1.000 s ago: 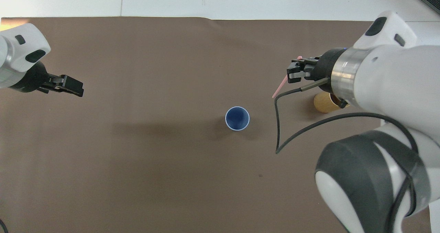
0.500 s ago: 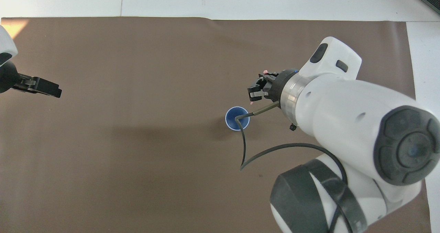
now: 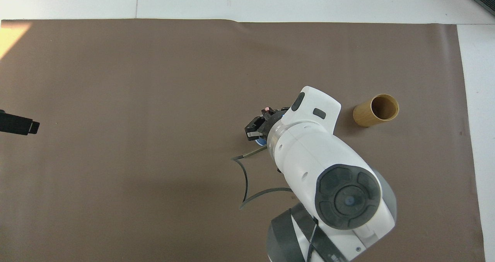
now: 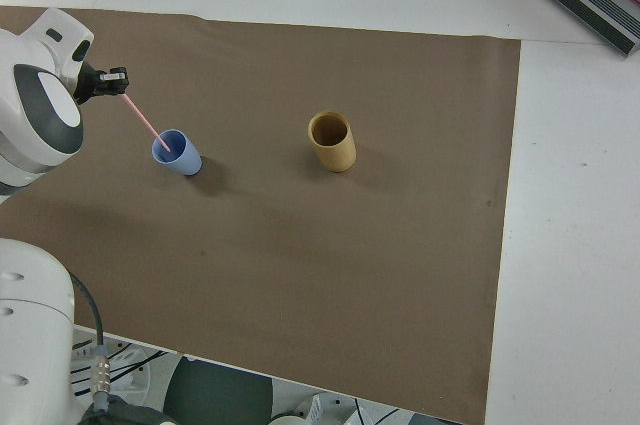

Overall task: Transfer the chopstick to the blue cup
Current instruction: 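Lower the pink stick into the blue cup and open the right gripper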

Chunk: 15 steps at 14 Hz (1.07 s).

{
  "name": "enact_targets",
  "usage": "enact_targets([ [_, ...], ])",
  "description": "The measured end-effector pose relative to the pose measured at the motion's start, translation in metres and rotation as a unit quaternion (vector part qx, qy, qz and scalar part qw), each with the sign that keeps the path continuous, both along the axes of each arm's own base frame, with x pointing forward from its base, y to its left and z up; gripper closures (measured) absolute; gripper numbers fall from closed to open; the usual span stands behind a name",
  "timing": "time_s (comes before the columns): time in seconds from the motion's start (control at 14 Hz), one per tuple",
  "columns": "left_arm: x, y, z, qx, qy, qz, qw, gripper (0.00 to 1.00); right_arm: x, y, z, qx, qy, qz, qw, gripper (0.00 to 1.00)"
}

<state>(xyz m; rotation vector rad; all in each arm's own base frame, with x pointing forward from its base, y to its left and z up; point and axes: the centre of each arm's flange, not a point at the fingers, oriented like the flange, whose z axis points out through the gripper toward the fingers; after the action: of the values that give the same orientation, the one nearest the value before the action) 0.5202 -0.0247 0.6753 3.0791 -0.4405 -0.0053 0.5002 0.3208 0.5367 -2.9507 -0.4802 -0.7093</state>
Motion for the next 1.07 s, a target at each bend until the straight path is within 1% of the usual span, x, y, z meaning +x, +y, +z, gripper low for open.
enact_targets([
  [0.14,-0.001,0.0,-0.005,0.0,0.006,0.004,1.0,0.0,0.003,0.0,-0.022,-0.008,0.003,0.004,1.0,0.92],
  [0.36,-0.007,0.0,-0.02,0.001,0.024,0.009,1.0,0.0,0.006,-0.004,-0.038,-0.014,0.013,0.0,1.0,0.92],
  [0.43,-0.009,0.001,-0.022,0.001,0.026,0.01,1.0,0.0,0.006,-0.006,-0.042,-0.015,0.016,-0.001,1.0,0.92],
  [0.57,-0.009,0.001,-0.02,0.001,0.019,0.01,1.0,0.0,0.005,-0.007,-0.051,-0.019,0.024,-0.003,1.0,0.92],
  [0.64,-0.009,0.001,-0.02,0.001,0.017,0.011,1.0,0.0,0.005,-0.007,-0.056,-0.019,0.029,-0.008,0.999,0.89],
  [0.71,-0.008,0.001,-0.021,0.001,0.018,0.011,1.0,0.0,0.006,-0.007,-0.06,-0.017,0.032,-0.016,0.999,0.89],
  [0.79,-0.008,0.001,-0.022,0.001,0.019,0.011,1.0,0.0,0.007,-0.006,-0.062,-0.011,0.035,-0.029,0.999,0.82],
  [1.07,-0.008,0.001,-0.025,0.001,0.022,0.012,1.0,0.0,0.013,-0.007,-0.057,0.007,0.032,-0.062,0.998,0.38],
])
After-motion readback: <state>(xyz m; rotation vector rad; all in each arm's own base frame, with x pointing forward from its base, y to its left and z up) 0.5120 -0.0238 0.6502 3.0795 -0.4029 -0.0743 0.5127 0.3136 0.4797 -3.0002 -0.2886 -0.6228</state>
